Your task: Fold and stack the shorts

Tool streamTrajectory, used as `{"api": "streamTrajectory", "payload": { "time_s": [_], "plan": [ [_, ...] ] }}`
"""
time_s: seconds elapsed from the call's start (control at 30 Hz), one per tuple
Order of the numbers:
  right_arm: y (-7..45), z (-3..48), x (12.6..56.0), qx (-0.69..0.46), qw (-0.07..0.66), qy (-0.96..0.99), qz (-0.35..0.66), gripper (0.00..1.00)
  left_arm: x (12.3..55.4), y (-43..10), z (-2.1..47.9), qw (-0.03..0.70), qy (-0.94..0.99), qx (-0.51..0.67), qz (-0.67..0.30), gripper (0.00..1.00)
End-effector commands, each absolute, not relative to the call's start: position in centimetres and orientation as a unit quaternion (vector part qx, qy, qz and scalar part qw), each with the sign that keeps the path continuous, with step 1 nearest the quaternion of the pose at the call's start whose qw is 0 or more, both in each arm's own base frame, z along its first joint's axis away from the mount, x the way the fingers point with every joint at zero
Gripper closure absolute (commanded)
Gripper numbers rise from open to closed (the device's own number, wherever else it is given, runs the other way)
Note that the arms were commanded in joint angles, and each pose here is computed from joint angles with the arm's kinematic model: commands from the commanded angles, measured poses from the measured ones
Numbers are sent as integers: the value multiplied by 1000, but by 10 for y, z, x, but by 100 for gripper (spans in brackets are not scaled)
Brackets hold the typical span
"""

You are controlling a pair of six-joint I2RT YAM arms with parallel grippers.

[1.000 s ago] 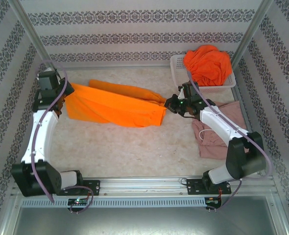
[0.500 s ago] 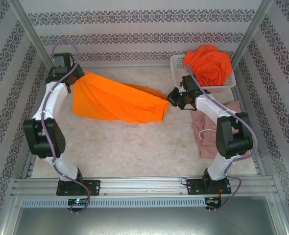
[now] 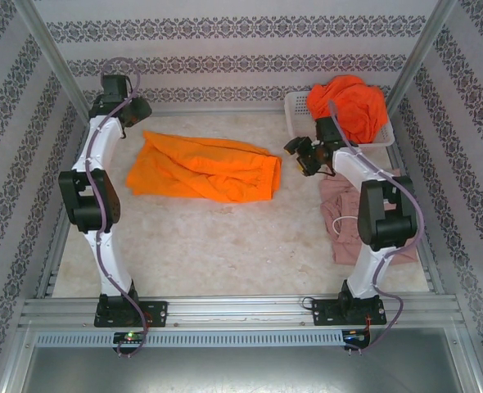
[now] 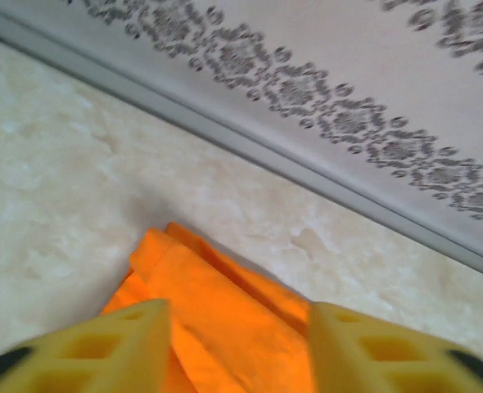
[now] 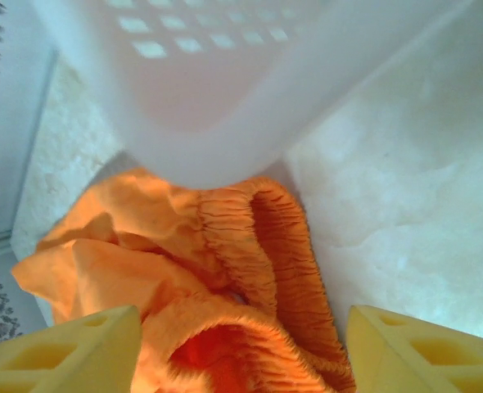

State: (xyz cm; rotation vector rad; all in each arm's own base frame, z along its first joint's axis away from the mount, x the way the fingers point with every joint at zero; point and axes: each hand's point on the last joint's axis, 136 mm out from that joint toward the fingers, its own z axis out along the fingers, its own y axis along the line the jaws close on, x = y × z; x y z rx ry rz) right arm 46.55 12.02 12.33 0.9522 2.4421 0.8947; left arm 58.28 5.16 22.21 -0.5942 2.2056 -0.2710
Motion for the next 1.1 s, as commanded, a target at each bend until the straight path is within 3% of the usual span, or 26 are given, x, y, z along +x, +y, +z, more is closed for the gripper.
{"api": "streamTrajectory", "payload": {
  "time_s": [0.0, 0.13, 0.33, 0.47, 0.7, 1.07],
  "plan": [
    [127, 196, 450, 299, 273, 854, 327, 27, 560, 41, 274, 435, 865, -211, -134, 27],
    [168, 221, 424, 247, 292, 855, 350, 18, 520, 24, 286, 450, 851, -208, -175, 0],
    [262, 199, 418, 171, 201, 879, 397, 14, 478, 1, 238, 426, 842, -240, -228, 0],
    [291, 164, 422, 160, 147, 894, 393, 14, 473, -10, 187, 384, 858, -247, -236, 0],
    [284, 122, 445, 190, 124, 900, 371, 14, 465, -15, 122, 343, 875, -256, -225, 0],
    [249, 115, 514, 260, 136, 877, 380, 14, 420, -11, 49, 284, 900, -273, -189, 0]
  ]
}}
